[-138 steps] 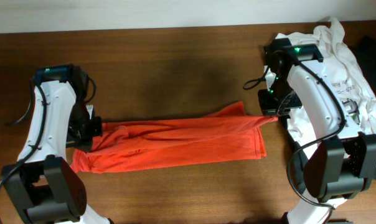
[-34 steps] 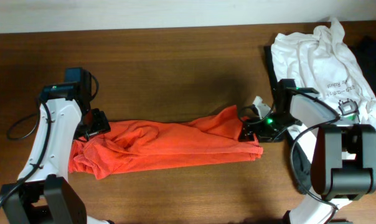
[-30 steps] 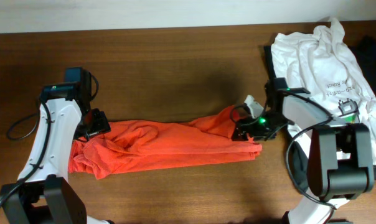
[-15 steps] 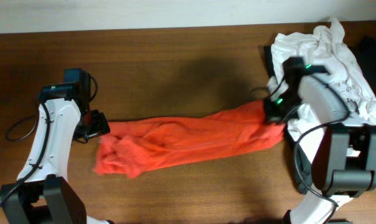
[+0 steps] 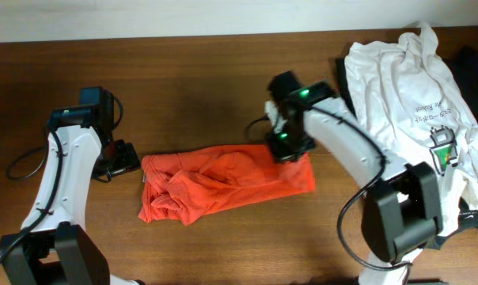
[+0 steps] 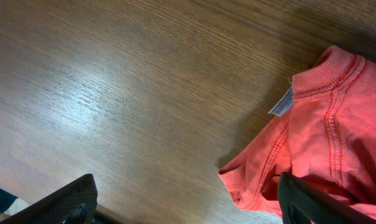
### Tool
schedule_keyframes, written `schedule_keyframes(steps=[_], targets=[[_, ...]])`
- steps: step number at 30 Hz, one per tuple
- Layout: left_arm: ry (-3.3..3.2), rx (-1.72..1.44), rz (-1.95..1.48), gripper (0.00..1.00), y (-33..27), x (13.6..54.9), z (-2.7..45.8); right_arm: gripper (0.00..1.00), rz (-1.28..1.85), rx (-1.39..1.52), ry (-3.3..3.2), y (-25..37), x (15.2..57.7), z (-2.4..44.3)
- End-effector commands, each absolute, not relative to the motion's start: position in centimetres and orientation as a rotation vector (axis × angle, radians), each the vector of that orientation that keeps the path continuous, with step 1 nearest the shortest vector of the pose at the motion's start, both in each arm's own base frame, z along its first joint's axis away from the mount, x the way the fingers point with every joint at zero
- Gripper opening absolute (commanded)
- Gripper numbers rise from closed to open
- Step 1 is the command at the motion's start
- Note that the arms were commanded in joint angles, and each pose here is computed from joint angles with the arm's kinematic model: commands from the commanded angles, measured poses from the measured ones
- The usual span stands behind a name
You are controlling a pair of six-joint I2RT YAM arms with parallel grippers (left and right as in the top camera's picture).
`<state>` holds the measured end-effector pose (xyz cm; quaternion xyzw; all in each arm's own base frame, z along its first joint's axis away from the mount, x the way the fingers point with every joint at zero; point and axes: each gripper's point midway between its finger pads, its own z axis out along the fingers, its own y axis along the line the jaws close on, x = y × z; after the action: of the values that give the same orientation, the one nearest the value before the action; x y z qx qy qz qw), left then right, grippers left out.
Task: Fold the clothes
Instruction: 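Fold the strip's right end leftward with the right gripper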
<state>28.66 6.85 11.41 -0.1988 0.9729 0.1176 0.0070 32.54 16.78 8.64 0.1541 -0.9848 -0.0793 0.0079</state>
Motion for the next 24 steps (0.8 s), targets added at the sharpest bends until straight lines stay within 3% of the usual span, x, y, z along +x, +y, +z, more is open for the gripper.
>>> schedule_keyframes(steps=[1, 7, 9, 11, 17, 20, 24], targets=[[3.017, -0.614, 0.353, 0.92, 6.9, 29.0, 12.2, 0.04, -0.235, 0.523, -3.069, 20.0, 31.5, 7.8], [3.016, -0.614, 0.353, 0.92, 6.9, 29.0, 12.2, 0.08, -0.233, 0.634, -3.003, 22.9, 29.8, 6.0], [3.016, -0.614, 0.353, 0.92, 6.9, 29.0, 12.2, 0.14, -0.297, 0.672, -2.997, 24.4, 29.4, 6.1], [3.017, -0.614, 0.352, 0.92, 6.9, 29.0, 12.2, 0.27, -0.338, 0.699, -3.006, 25.4, 29.5, 6.2], [3.017, -0.614, 0.352, 0.92, 6.9, 29.0, 12.2, 0.35, -0.548, 0.813, -2.947, 27.9, 29.1, 9.0], [3.017, -0.614, 0.352, 0.92, 6.9, 29.0, 12.2, 0.35, -0.434, 0.831, -2.977, 26.5, 29.7, 11.2], [3.017, -0.614, 0.352, 0.92, 6.9, 29.0, 12.2, 0.35, 0.026, 0.549, -3.181, 20.4, 33.4, 13.8]])
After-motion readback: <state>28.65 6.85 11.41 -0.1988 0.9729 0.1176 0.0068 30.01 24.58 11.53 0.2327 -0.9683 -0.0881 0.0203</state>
